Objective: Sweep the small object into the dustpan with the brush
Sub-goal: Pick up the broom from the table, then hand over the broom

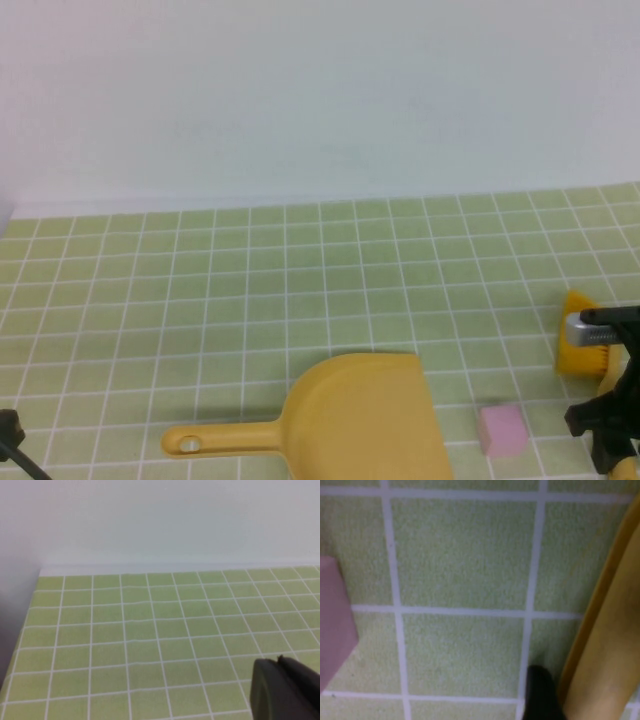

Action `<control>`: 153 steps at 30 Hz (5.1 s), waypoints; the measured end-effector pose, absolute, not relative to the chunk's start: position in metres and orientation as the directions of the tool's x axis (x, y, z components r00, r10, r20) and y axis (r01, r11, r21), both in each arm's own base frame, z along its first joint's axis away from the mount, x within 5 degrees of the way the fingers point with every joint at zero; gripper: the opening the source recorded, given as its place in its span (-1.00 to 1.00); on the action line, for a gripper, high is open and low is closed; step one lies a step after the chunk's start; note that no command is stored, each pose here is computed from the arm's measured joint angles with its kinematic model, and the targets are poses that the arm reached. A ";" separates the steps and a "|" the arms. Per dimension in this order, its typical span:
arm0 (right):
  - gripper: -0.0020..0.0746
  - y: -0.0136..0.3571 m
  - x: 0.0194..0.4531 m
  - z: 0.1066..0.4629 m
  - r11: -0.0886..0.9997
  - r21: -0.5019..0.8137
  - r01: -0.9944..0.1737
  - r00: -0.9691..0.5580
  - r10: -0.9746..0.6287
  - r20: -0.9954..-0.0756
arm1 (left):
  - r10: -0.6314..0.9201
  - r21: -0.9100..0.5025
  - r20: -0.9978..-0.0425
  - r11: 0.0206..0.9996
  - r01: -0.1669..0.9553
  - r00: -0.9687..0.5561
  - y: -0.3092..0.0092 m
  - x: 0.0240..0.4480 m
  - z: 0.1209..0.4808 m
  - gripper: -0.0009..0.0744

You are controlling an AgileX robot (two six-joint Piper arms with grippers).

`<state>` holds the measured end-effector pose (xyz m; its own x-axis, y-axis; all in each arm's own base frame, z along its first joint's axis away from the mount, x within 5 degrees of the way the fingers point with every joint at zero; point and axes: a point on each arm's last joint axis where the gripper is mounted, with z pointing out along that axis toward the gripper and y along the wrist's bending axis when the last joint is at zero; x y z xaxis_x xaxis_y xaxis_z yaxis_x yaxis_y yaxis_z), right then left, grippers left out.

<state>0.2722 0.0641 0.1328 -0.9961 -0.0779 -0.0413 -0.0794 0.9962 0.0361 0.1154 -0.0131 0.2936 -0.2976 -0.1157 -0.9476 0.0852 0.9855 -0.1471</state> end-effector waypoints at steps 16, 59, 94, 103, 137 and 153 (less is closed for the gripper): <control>-0.46 0.061 0.283 0.147 0.990 -0.029 -0.141 -0.990 -0.141 0.025 | -0.305 -0.364 -0.876 0.926 0.099 -0.374 -0.022 0.113 0.291 -0.98; -0.46 0.285 0.174 0.357 0.532 0.215 -0.819 -0.544 -0.602 -0.585 | -0.588 -0.866 -0.498 0.378 0.327 -0.637 -0.068 0.116 0.316 0.34; -0.46 0.320 0.162 0.353 0.409 0.172 -0.896 -0.416 -0.638 -0.648 | -0.591 -0.855 -0.516 0.395 0.335 -0.620 -0.067 0.117 0.316 -0.98; 0.10 0.323 0.163 0.356 0.425 0.216 -0.879 -0.449 -0.587 -0.673 | -0.585 -0.855 -0.516 0.390 0.341 -0.626 -0.068 0.116 0.316 -0.98; 0.26 0.239 0.160 0.311 0.141 0.648 -0.748 -0.627 -0.468 -0.623 | -0.469 -0.877 -0.479 0.214 0.430 -0.742 -0.081 0.099 0.324 -0.98; 0.21 0.247 0.160 0.308 0.024 0.710 -0.704 -0.650 -0.423 -0.631 | -0.517 -0.878 -0.453 0.118 0.464 -0.727 -0.080 0.099 0.334 -0.98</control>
<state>0.1603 0.2475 0.3079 -0.6503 -0.4230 -0.6310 -0.7041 0.0237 0.7097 0.0987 -0.0804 0.3338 -0.7267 -0.5166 -0.4529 0.4636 0.1177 -0.8782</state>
